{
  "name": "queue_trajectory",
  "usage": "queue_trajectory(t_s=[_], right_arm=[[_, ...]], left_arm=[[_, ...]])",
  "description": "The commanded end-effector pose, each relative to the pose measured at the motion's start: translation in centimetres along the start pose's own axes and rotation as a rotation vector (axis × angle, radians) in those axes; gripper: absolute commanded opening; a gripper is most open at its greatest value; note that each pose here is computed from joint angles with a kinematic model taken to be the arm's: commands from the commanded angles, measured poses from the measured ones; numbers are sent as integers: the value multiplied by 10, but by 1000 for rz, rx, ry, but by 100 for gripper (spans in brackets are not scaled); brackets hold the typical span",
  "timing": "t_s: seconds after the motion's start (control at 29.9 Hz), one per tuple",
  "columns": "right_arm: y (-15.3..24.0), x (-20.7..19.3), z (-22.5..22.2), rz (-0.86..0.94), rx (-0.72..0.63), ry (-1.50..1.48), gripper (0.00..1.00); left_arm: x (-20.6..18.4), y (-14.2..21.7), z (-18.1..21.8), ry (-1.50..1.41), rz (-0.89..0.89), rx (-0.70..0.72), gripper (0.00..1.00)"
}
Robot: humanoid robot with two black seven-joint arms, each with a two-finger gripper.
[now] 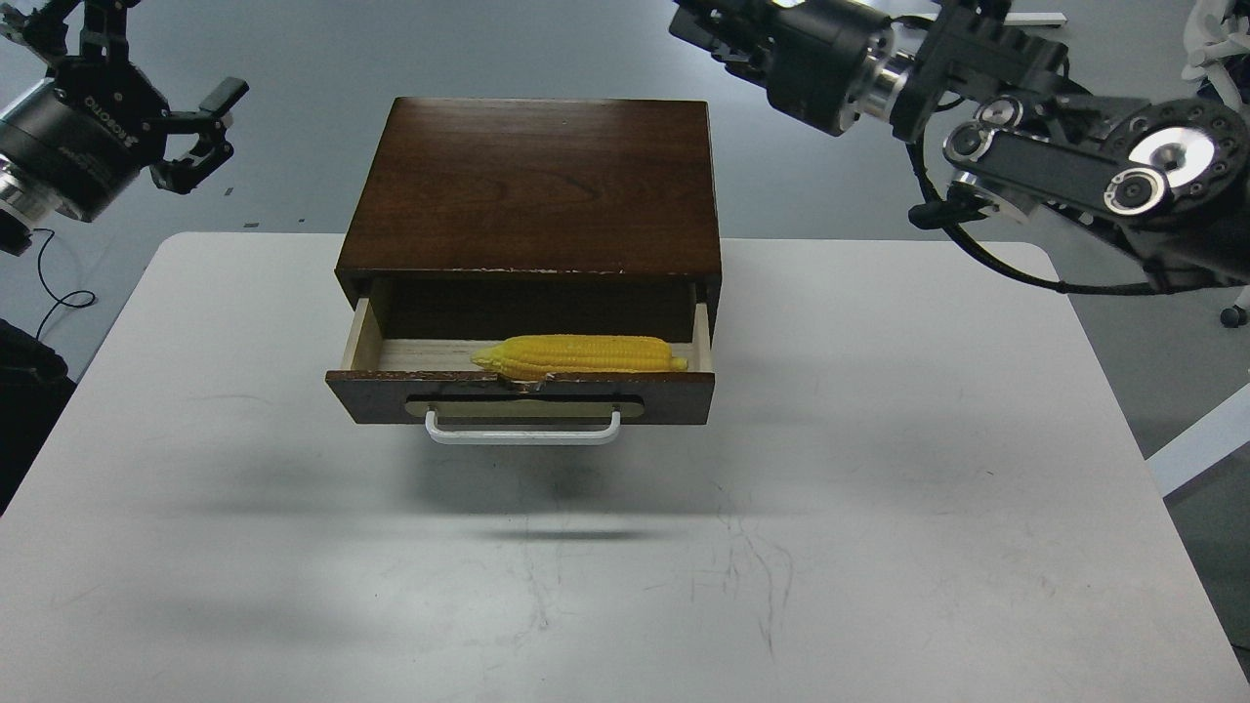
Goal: Put corn in drawer with both arms
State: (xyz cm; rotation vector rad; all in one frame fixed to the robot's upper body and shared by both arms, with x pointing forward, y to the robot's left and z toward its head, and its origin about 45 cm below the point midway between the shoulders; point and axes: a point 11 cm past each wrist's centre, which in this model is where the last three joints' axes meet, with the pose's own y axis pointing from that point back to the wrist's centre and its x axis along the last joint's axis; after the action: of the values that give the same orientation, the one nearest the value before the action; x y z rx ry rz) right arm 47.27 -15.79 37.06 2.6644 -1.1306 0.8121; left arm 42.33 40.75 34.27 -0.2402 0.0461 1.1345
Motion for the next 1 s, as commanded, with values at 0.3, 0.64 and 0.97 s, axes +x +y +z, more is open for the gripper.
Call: queue_trajectory(t_s=[0.3,0.64,0.97], right_arm=[[75,-15,108,334,-86,-574,100],[104,-46,142,232,-81,-797,100],[101,-58,145,218,-78,-829,100]], left_arm=[[3,13,-25,55,32,25,99],[-2,7,-29,83,26,6,99],[-5,4,-33,95,21,1,99]])
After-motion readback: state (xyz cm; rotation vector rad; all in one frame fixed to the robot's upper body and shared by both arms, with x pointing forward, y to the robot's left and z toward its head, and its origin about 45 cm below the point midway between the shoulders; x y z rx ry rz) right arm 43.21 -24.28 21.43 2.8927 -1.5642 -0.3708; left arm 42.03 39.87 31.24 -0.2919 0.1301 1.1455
